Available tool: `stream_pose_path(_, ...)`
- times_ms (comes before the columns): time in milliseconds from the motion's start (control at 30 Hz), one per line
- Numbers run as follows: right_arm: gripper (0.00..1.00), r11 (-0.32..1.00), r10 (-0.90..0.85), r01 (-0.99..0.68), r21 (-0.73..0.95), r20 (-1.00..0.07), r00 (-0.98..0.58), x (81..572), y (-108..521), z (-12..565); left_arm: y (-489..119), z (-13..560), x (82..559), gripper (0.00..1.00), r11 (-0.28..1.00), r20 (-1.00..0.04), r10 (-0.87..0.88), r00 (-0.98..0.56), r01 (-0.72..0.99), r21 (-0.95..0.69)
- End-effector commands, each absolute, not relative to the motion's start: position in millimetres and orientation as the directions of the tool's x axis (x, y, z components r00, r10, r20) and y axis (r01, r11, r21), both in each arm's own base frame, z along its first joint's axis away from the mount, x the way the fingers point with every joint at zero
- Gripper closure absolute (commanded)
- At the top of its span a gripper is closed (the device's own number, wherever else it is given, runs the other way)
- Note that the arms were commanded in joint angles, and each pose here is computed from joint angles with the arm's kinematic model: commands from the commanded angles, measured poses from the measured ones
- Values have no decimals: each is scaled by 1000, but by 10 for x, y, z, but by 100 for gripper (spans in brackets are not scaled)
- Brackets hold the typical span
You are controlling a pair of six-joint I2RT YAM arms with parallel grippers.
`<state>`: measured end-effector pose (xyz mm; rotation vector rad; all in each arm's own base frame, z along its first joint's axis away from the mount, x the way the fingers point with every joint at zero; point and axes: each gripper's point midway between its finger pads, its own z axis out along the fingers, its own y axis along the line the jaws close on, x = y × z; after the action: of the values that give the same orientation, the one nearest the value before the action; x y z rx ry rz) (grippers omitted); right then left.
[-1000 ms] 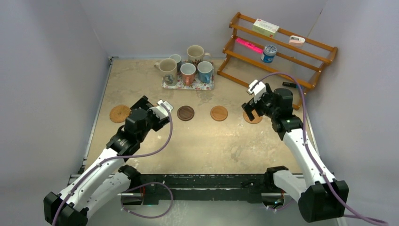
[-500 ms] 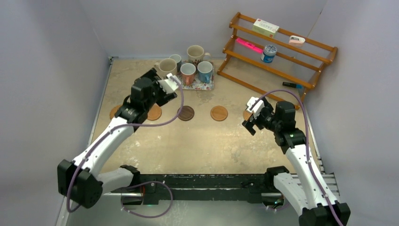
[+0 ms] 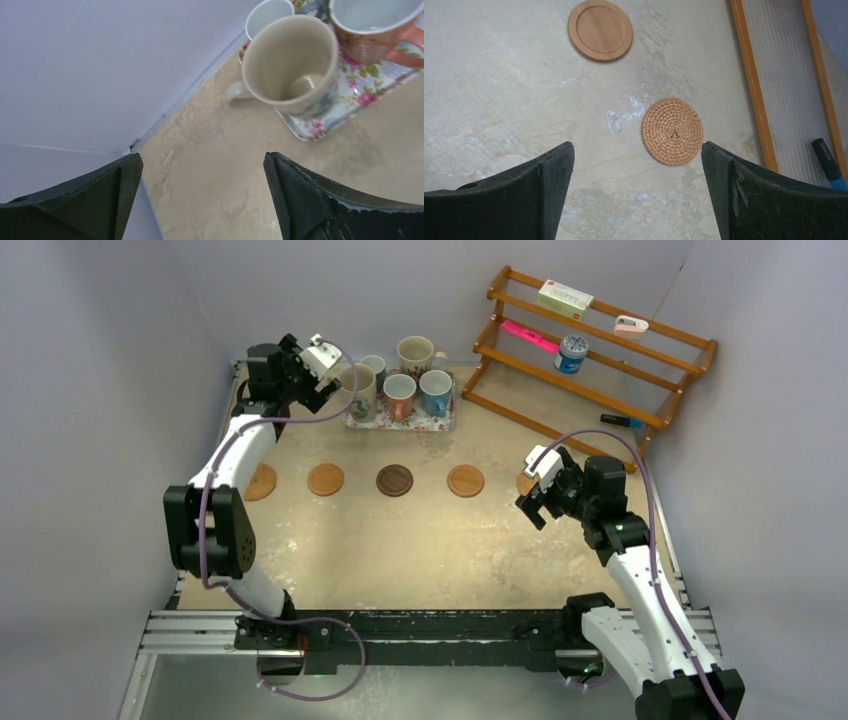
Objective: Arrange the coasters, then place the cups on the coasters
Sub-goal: Pick up the cup from the tray.
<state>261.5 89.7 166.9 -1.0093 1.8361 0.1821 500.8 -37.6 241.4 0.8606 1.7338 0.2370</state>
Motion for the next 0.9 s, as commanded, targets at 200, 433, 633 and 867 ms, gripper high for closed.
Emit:
stream_pose_path(200, 1, 707, -551, -639, -301, -801, -232, 2574, 739, 1636, -402, 2285, 5861, 0, 646, -787, 617, 3, 570, 508)
stream_pose_path(433, 1, 728, -545, -623, -287, -794, -271, 2535, 693, 1510, -487, 2054, 5964, 0, 497, -801, 594, 71, 750, 436)
stream_pose_path(633, 1, 726, -553, -612, -313, -795, -250, 2525, 668, 1495, -479, 1991, 5935, 0, 396, -790, 591, 164, 794, 461)
stream_pose_path(867, 1, 717, -576, -606, -343, -782, -239, 2544, 630, 1462, -421, 1787, 6133, 0, 337, -761, 608, 227, 794, 506)
